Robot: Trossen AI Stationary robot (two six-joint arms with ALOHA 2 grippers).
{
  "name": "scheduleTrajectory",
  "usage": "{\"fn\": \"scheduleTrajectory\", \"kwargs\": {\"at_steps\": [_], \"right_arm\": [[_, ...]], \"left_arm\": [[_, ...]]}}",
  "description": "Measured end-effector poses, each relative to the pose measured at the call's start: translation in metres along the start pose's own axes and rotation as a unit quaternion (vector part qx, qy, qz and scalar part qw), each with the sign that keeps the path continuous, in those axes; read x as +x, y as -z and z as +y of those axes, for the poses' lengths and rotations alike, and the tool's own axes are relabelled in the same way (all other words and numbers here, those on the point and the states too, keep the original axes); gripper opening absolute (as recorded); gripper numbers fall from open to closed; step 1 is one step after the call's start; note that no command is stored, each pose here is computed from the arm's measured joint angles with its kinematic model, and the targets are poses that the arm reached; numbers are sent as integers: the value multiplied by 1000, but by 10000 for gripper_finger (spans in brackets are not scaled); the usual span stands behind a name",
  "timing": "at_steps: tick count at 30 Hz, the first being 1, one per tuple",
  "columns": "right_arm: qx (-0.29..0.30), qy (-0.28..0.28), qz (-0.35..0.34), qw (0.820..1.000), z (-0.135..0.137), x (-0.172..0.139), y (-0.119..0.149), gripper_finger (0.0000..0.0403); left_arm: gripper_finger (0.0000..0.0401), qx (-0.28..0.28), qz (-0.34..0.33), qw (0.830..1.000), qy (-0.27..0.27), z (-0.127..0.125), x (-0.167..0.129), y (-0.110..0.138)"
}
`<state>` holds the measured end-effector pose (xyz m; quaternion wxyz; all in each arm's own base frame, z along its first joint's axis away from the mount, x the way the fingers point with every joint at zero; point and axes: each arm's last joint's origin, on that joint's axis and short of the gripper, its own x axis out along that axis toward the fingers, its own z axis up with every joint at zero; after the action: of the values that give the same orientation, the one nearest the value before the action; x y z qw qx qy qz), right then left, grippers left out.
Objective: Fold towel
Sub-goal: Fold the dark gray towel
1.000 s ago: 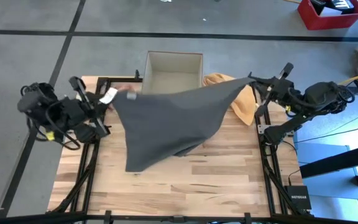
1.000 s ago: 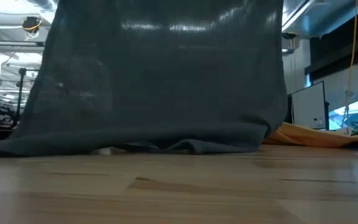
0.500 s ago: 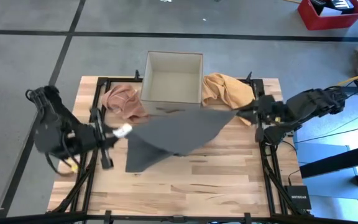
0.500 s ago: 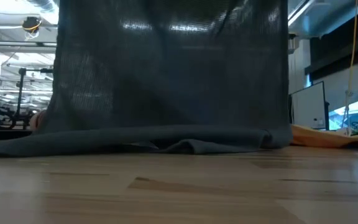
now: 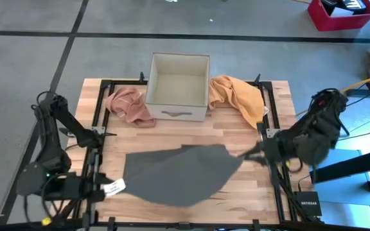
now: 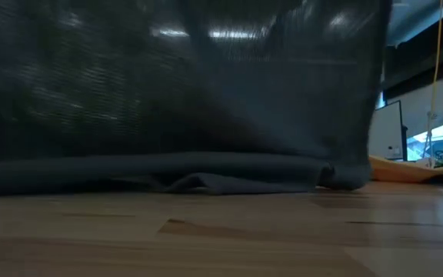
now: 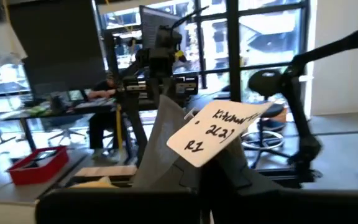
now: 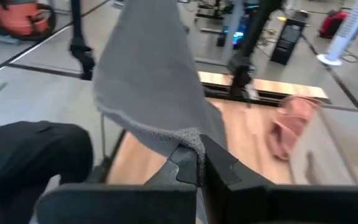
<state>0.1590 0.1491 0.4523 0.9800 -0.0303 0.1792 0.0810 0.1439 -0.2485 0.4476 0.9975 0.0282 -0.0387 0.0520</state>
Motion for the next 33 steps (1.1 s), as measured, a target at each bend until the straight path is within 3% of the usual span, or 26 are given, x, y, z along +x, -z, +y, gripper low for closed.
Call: {"fn": "scheduleTrajectory", "kwargs": {"at_steps": [7,12,18,25,33], "right_arm": [[-37,-22,-42,998,52,-6,-36,4],[-78,31,-92,992,63,-24,-71,6],[-94,126,-133,979,42,-49,-104,5],[-111,232,-149,955,5,-71,-125,4],[-136,331,-103,928,-27,-78,-123,4]], "left_arm": [[5,-21,-60,998,22,0,-11,-21],[5,-4,-141,989,41,13,-13,-49],[5,26,-196,980,10,35,-16,-85],[5,45,-209,976,-36,60,-12,-115],[5,108,-141,980,-88,69,-10,-116]]}}
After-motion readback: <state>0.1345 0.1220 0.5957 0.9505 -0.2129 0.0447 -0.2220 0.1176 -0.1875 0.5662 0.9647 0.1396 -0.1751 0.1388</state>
